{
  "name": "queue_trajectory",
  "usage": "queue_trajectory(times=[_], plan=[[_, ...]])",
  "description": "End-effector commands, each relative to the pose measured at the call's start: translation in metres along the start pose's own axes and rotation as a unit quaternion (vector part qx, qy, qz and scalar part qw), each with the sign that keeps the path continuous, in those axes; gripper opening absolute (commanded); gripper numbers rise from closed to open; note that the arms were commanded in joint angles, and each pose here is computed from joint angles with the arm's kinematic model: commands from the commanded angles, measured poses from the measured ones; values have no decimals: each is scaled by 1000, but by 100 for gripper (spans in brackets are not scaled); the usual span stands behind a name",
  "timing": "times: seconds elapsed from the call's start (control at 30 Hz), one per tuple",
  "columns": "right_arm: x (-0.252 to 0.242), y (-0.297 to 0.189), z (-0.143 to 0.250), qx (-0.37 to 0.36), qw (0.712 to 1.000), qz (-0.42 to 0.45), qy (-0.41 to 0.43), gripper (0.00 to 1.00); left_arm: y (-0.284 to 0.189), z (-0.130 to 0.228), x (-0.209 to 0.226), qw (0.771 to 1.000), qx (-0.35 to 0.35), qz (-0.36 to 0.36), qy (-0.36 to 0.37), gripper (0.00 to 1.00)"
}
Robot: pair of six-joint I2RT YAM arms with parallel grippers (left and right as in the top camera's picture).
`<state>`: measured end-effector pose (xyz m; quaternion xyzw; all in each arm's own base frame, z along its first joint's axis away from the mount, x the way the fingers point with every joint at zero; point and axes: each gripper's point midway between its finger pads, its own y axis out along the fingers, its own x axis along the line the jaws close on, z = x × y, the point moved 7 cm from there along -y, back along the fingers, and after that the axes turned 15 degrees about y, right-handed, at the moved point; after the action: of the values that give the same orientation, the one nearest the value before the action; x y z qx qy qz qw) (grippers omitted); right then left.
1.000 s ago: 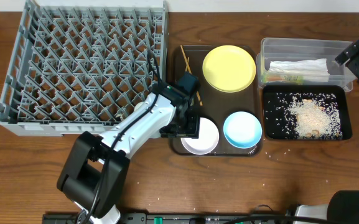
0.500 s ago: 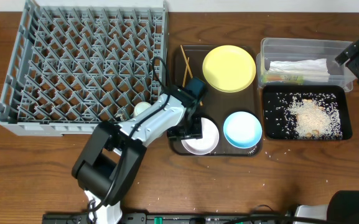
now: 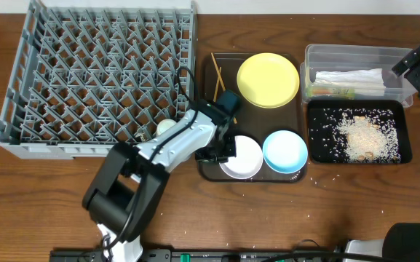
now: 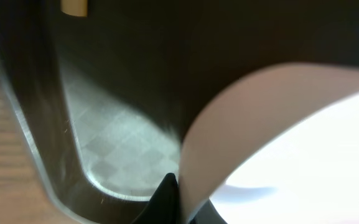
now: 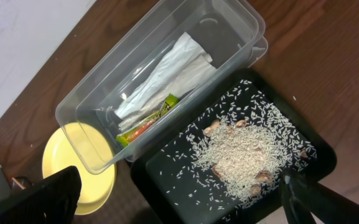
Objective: Sort waste into correct bins and load items into the dishwasher
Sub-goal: 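Lift the white plate with the left gripper and carry it to the rack, then set the white plate upright in the rack and open the left gripper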
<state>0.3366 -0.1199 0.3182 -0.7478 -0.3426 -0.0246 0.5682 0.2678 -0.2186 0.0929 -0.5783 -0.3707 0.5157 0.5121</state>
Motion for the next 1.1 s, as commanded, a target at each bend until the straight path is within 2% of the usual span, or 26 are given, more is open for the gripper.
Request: queue_trajectory(times=[0.0,0.07,0.13,0.17,0.27,0.37,0.5,0.67,0.83,1.07], plan=[[0,1,0,1,1000,1,8,99,-53,-8,-6,996,-73,33,36,8],[0,1,0,1,1000,1,7,99,-80,-7,-1,991,-116,36,52,7],[0,1,0,1,1000,1,7,99,-103,-8,11,985,-164,1,48,7],[0,1,0,1,1000,1,7,99,-124,-10,26,974,-215,-58,33,8],[0,1,0,1,1000,1,7,99,-157,-13,55,938,-295,-184,-3,7],[0,1,0,1,1000,1,7,99,-179,-18,76,898,-343,-273,-26,7],[0,1,0,1,1000,1,8,99,-197,-25,100,857,-371,-354,-50,7],[0,1,0,1,1000,1,7,99,-220,-24,135,800,-388,-441,-117,7],[0,1,0,1,1000,1,8,99,-234,-16,150,727,-408,-523,-176,7],[0,1,0,1,1000,1,7,99,-224,-28,153,688,-399,-578,-183,8]])
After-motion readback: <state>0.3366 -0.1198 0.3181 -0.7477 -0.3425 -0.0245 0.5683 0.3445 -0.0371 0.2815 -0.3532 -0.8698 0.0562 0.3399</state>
